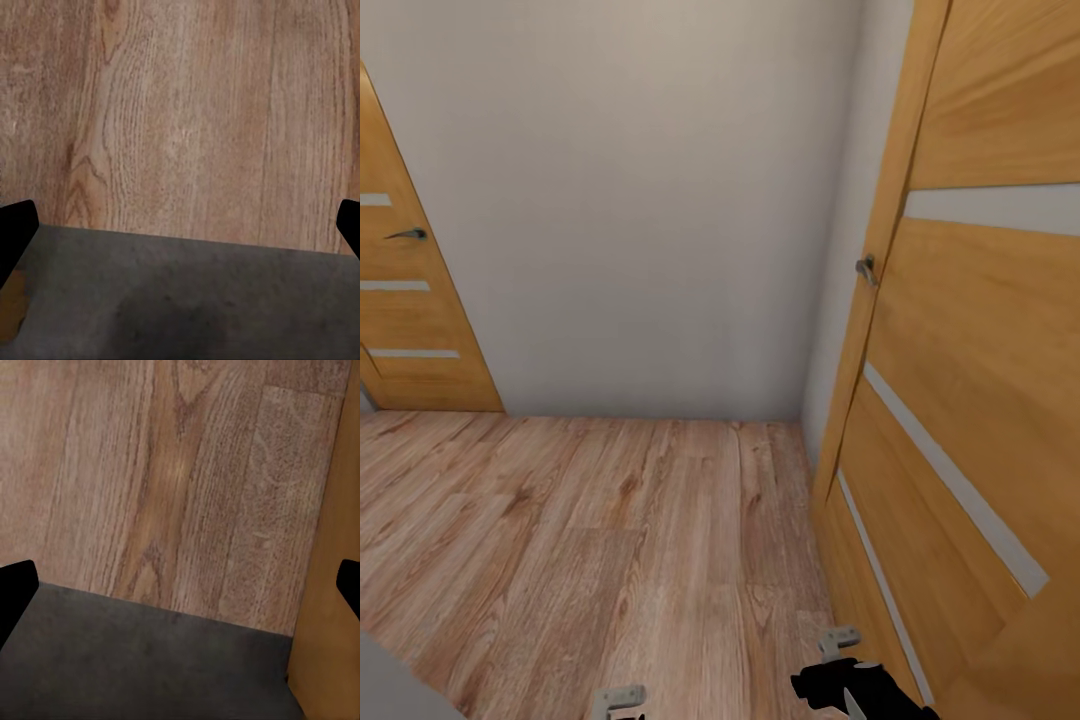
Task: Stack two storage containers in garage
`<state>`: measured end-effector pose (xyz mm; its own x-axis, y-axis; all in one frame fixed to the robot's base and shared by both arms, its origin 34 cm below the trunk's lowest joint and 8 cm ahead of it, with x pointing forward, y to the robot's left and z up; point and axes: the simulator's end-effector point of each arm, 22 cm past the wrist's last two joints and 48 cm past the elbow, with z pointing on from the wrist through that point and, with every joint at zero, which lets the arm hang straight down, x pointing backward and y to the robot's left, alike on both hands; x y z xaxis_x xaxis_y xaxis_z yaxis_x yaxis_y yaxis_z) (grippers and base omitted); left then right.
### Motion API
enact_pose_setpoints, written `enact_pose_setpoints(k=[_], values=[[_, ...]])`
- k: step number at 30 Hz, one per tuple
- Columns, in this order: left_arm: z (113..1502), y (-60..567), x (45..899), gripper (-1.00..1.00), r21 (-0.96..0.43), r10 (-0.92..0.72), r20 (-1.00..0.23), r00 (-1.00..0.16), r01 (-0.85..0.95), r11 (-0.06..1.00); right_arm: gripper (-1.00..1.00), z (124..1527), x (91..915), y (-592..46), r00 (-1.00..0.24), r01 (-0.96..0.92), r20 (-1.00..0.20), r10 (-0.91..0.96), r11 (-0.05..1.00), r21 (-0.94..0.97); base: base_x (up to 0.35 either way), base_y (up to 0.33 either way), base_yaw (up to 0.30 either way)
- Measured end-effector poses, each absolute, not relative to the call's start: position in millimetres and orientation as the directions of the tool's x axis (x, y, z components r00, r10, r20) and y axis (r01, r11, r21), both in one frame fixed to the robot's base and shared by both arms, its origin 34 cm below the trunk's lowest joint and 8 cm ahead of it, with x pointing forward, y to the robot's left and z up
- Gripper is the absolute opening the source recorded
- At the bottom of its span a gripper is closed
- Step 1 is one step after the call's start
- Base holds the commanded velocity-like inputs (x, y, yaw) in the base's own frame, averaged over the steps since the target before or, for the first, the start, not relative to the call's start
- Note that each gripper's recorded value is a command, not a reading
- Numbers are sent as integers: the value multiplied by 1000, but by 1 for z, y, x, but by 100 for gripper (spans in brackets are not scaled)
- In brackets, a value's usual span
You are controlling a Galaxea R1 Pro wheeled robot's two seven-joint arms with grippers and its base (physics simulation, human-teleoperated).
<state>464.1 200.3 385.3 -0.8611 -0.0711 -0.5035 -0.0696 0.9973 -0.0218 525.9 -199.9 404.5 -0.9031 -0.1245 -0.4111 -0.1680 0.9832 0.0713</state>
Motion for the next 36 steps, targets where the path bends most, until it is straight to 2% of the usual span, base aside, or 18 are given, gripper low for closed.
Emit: enact_pose_setpoints(k=[12, 36], values=[[386, 200, 464, 100, -23, -71, -505, -860, -69, 997, 100, 405, 526, -200, -903, -168, -411, -125, 983, 71, 33, 66, 0], [386, 200, 464, 100, -22, -69, -505, -860, -67, 998, 100, 405, 526, -200, -903, -168, -411, -125, 983, 71, 157, -7, 0]])
